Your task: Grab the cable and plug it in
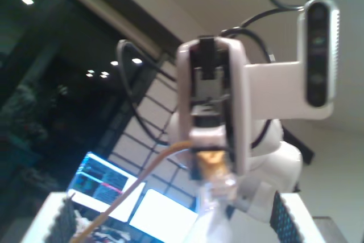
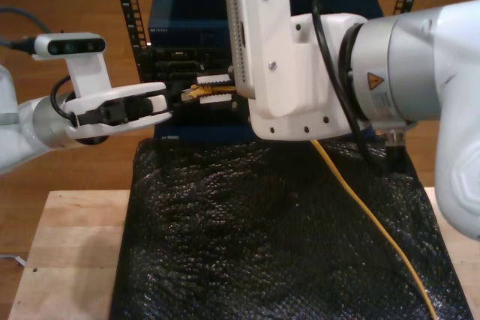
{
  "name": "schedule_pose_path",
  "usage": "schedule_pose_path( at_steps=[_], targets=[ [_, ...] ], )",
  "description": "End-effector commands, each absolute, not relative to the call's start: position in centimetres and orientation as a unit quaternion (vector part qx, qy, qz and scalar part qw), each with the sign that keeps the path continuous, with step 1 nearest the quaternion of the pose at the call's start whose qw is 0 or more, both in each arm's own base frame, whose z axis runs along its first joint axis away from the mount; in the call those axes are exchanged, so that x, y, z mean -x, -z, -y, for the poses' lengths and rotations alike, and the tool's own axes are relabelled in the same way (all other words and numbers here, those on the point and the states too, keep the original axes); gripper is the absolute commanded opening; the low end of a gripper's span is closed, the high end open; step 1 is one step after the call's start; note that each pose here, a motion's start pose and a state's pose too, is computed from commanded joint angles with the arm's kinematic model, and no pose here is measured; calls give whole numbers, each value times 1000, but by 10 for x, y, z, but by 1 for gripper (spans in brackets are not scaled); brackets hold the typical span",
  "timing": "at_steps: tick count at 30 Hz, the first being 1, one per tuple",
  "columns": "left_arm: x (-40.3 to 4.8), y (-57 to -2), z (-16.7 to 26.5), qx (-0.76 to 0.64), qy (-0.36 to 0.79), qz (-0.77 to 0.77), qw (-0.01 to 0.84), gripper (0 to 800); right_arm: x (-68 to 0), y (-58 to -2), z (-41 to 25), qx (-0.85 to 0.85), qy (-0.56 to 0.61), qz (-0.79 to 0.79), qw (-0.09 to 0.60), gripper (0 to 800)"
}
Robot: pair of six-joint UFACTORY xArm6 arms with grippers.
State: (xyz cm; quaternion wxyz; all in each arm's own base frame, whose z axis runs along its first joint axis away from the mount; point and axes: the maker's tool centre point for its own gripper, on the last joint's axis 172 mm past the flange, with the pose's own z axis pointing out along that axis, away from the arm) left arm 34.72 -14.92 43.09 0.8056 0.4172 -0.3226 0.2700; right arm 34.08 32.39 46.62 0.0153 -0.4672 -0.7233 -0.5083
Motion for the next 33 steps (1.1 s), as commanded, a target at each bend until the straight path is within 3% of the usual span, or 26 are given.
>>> schedule_pose_path(
  at_steps=[19,33],
  targets=[
    [-355,-425,151,-436,-279,321,793,798,-375,-479,-296,520,516,680,11,0],
    [-372,-396,162,-560,-298,372,678,797,-425,-464,-258,602,499,624,11,0]
  ],
)
